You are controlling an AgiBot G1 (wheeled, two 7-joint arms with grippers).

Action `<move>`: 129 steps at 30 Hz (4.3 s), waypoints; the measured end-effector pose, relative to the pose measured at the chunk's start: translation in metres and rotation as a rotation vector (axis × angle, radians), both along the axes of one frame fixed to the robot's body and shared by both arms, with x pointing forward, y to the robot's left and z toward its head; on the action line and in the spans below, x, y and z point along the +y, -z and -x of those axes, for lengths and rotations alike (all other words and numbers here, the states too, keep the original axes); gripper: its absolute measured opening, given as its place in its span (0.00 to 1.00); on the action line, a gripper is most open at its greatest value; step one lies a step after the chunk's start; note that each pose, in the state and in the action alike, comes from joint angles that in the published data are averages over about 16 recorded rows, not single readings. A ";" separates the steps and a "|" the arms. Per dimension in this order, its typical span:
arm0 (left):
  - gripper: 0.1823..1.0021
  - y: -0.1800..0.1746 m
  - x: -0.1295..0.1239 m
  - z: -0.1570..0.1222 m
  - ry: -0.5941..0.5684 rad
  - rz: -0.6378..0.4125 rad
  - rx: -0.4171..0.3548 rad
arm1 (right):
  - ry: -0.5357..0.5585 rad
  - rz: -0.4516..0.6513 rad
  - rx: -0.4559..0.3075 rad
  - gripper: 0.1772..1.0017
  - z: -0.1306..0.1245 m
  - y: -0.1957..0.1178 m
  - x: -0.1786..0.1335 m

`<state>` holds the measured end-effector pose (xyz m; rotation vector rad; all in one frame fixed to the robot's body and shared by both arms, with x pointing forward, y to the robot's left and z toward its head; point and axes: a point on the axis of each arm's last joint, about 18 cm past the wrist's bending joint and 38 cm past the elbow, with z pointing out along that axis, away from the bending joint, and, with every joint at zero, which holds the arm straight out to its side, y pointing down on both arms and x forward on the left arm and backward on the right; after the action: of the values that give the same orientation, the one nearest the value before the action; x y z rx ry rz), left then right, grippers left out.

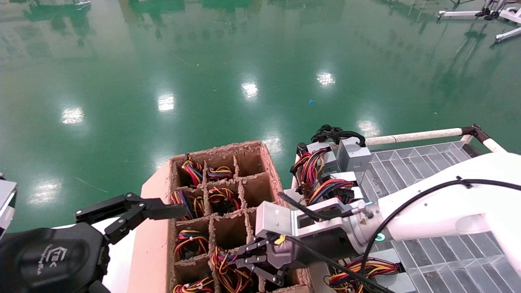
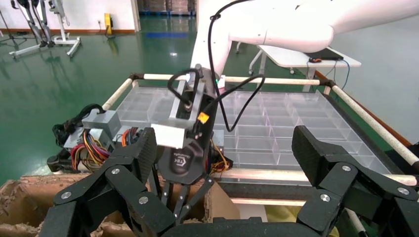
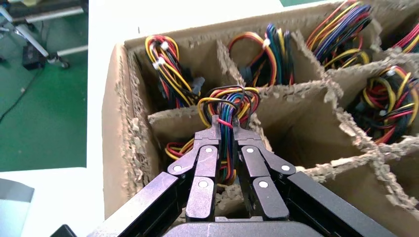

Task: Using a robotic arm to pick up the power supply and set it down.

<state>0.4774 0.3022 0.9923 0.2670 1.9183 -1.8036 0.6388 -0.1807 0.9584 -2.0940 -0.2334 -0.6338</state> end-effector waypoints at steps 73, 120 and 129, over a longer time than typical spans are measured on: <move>1.00 0.000 0.000 0.000 0.000 0.000 0.000 | 0.525 -0.015 -0.497 0.04 -0.011 -0.148 -0.242; 1.00 0.000 0.000 0.000 0.000 0.001 0.000 | 0.625 -0.071 -0.410 0.23 -0.026 -0.097 -0.265; 1.00 0.000 0.000 0.000 0.000 0.001 0.000 | 0.589 -0.170 -0.329 0.45 -0.013 -0.103 -0.259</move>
<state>0.4775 0.3023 0.9924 0.2662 1.9176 -1.8041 0.6521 -0.4399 1.0613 -1.8796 0.2633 -1.3029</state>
